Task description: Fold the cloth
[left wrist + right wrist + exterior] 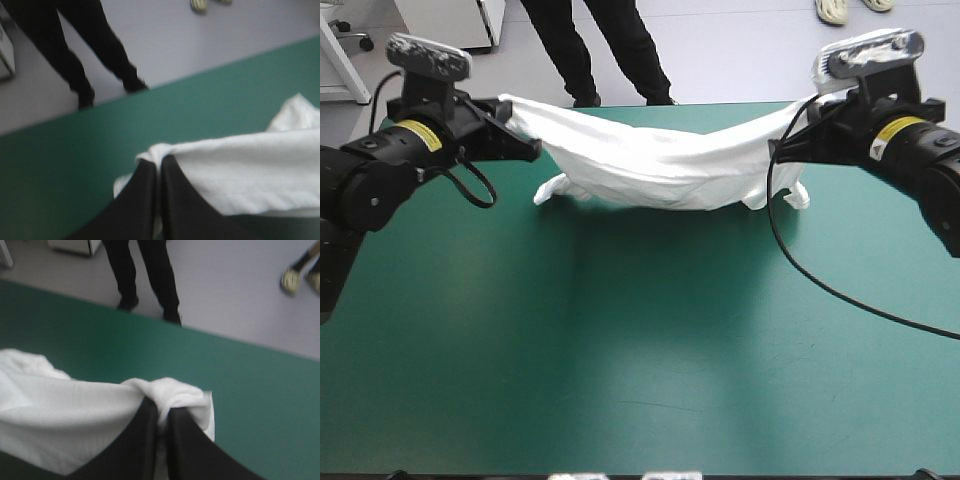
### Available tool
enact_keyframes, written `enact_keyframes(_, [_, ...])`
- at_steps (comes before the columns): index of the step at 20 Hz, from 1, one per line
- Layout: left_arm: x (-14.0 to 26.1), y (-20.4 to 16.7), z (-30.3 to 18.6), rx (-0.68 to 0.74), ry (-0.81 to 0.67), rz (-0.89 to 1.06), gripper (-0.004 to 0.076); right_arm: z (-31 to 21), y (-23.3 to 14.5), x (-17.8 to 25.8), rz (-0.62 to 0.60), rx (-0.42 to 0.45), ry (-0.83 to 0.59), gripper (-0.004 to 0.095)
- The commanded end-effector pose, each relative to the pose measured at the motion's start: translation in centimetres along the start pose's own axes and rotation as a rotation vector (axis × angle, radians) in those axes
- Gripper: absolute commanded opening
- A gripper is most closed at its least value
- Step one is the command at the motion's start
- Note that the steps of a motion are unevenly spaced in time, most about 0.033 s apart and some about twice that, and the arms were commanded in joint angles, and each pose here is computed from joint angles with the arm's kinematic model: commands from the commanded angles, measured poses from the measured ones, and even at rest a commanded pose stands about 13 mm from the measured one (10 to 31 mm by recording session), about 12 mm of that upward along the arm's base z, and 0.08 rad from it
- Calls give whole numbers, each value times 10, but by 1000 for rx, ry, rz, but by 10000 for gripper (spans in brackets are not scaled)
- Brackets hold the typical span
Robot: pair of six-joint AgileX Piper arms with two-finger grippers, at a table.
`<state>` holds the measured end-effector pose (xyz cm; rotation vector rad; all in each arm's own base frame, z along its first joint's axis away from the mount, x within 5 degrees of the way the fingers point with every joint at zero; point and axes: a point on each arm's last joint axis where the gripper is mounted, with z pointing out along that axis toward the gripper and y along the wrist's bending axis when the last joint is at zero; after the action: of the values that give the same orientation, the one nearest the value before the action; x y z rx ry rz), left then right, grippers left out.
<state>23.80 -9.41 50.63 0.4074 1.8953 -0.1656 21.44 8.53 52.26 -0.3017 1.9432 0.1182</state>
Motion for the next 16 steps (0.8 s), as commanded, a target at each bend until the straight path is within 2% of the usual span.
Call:
enact_keyframes(1, [-50, 6, -54, -27, -345, 34, -9, -41, -8, -40, -79, 25, -310, -17])
enact_keyframes(5, [-89, 9, -109, -46, -619, 86, -9, -83, -13, -73, -156, 48, -582, -17])
enact_keyframes(7, [-99, 9, -130, -35, -708, 94, -9, -105, -15, -86, -166, 58, -729, -17])
enact_keyframes(10, [-109, 6, -160, 5, -827, 117, -9, -139, -20, -99, -179, 74, -877, -17])
enact_keyframes(13, [-113, 5, -178, 9, -924, 127, -9, -154, -23, -102, -168, 80, -916, -17])
enact_keyframes(16, [-113, 4, -171, 19, -901, 135, -9, -139, -21, -100, -153, 68, -832, -17])
